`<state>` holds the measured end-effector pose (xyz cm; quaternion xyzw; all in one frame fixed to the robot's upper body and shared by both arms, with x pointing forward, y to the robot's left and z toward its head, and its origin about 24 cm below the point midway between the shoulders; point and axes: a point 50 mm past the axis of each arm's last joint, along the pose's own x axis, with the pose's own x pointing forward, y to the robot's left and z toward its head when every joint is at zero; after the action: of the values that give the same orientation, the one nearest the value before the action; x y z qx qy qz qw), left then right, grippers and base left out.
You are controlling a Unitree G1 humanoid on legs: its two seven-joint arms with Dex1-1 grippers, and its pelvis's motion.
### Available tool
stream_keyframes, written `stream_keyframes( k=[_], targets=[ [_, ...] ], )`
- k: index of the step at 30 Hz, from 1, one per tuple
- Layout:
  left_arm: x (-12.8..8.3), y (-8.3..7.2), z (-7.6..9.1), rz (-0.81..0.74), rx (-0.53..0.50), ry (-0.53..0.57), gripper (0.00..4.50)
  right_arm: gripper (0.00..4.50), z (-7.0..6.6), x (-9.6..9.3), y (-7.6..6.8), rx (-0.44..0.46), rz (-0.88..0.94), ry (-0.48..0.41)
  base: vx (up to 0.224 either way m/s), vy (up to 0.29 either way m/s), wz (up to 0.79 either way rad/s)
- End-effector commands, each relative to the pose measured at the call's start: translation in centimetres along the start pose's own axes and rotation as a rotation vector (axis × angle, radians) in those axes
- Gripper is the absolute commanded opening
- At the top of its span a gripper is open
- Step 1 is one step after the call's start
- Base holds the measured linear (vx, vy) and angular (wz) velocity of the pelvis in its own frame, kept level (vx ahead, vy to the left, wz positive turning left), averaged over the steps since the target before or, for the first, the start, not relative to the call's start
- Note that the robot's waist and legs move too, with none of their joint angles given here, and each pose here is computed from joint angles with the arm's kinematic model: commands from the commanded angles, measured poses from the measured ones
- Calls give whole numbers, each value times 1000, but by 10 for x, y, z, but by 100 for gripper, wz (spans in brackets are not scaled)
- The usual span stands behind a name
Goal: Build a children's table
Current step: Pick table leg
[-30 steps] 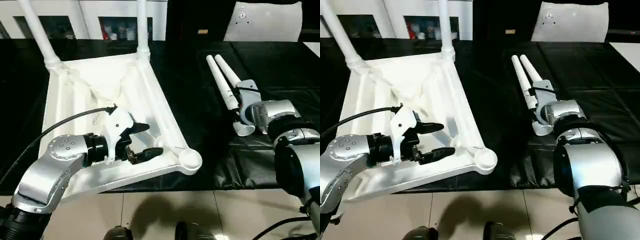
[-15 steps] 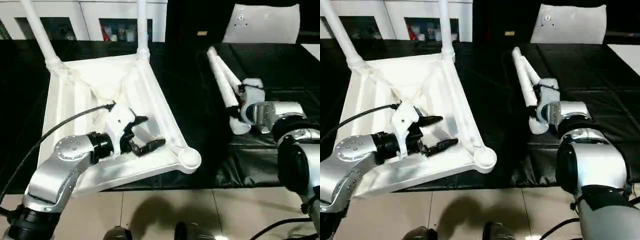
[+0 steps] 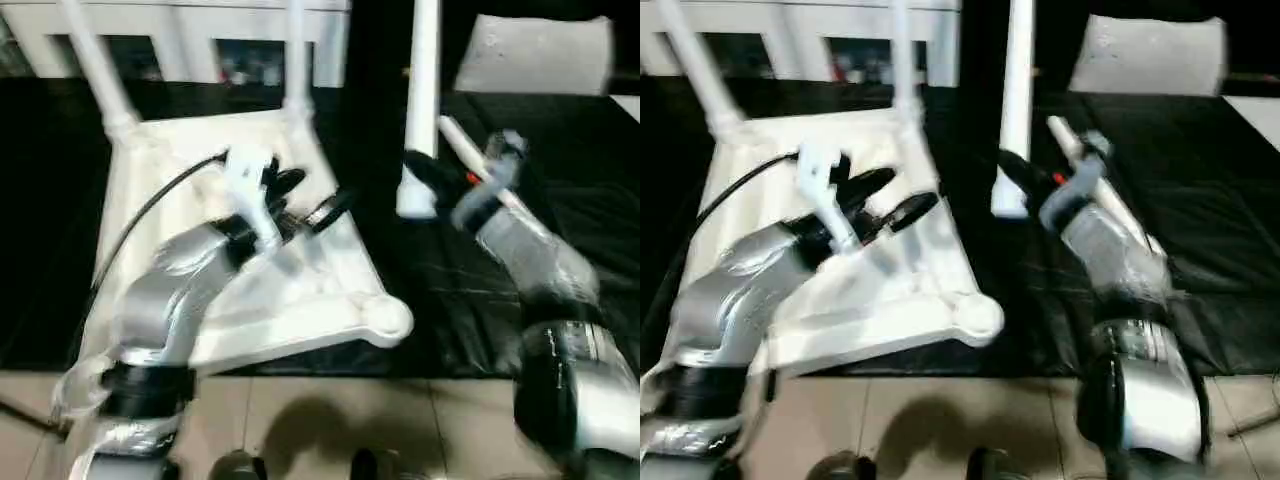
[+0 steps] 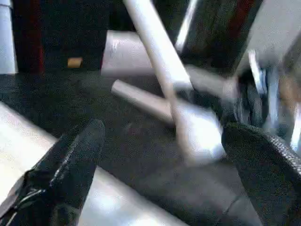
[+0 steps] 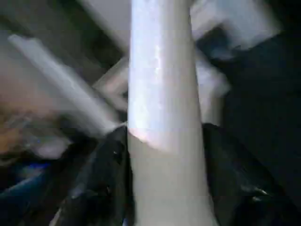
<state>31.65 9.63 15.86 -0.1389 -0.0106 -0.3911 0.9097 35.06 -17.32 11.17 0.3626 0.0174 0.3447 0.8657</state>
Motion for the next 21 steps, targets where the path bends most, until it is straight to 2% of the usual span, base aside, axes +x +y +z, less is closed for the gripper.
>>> stream_keyframes(
  k=[1,5,7,10,15,16,21],
  targets=[
    [13,-7,8,-56,-96,-33,450,191,-4,0,28,16,198,11,0,0,0],
    [19,-10,10,-77,-137,-40,450,191,-13,-4,38,39,258,34,0,0,0],
    [24,-8,10,-61,-158,-36,450,191,-22,-9,49,67,319,70,0,0,0],
    [28,-9,12,-75,-230,-62,450,191,-32,-15,58,95,370,115,0,0,0],
    [28,-12,13,-106,-249,-74,450,191,-35,-20,66,111,395,133,0,0,0],
    [28,-14,15,-133,-278,-94,432,191,-35,-21,68,107,396,138,0,0,0],
    [27,-18,19,-173,-290,-120,414,191,-34,-22,70,89,389,146,0,0,0]
  ],
)
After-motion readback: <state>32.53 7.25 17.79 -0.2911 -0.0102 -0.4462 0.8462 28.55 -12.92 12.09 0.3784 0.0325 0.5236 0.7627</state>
